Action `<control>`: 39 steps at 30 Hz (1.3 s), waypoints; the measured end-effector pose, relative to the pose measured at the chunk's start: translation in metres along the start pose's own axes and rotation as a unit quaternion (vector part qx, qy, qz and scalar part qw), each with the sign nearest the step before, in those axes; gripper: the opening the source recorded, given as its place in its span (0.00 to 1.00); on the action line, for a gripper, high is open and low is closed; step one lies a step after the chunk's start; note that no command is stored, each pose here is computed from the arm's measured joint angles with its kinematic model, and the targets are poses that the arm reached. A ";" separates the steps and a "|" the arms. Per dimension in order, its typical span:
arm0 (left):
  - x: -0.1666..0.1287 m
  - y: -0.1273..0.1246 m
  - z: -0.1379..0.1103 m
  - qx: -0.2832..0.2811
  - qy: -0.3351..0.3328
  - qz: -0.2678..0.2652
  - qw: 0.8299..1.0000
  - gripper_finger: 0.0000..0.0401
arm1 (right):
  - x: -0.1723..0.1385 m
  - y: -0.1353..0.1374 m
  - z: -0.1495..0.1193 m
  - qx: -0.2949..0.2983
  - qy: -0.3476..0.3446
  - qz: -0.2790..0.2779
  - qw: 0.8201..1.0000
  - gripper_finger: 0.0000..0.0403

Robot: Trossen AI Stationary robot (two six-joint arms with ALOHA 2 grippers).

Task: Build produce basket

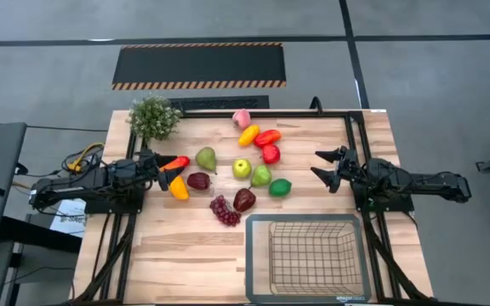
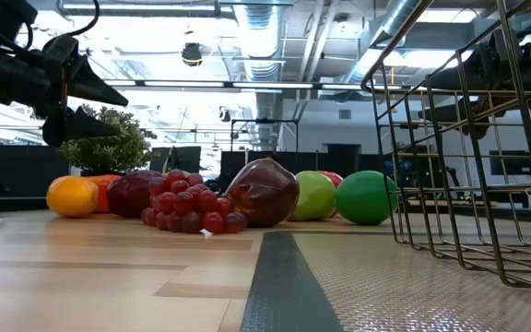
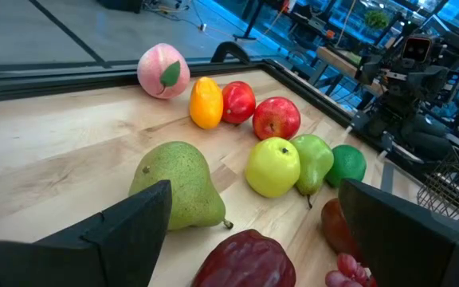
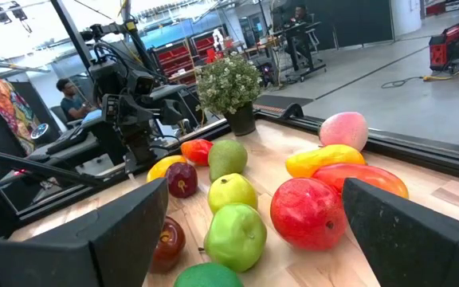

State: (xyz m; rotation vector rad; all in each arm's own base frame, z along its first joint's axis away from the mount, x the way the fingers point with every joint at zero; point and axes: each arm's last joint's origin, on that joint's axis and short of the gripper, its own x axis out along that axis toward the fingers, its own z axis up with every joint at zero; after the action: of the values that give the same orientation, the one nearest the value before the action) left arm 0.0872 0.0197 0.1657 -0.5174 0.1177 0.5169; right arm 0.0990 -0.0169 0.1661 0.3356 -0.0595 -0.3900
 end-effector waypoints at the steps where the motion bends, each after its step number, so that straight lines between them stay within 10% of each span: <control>1: 0.000 0.000 0.000 0.000 0.000 0.000 1.000 0.87 | 0.000 0.000 0.000 0.000 0.000 0.000 1.000 0.98; 28: 0.000 0.000 0.001 0.007 -0.013 0.012 1.000 0.87 | 0.000 0.000 0.000 0.000 0.000 0.000 1.000 0.98; 39: 0.001 0.001 0.004 -0.109 -0.044 0.034 0.992 0.87 | 0.000 0.000 0.000 0.000 0.000 0.000 1.000 0.98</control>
State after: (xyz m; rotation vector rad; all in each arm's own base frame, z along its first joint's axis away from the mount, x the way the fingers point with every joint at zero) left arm 0.0870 0.0227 0.1682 -0.7040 -0.0066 0.6222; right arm 0.0990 -0.0169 0.1662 0.3356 -0.0599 -0.3899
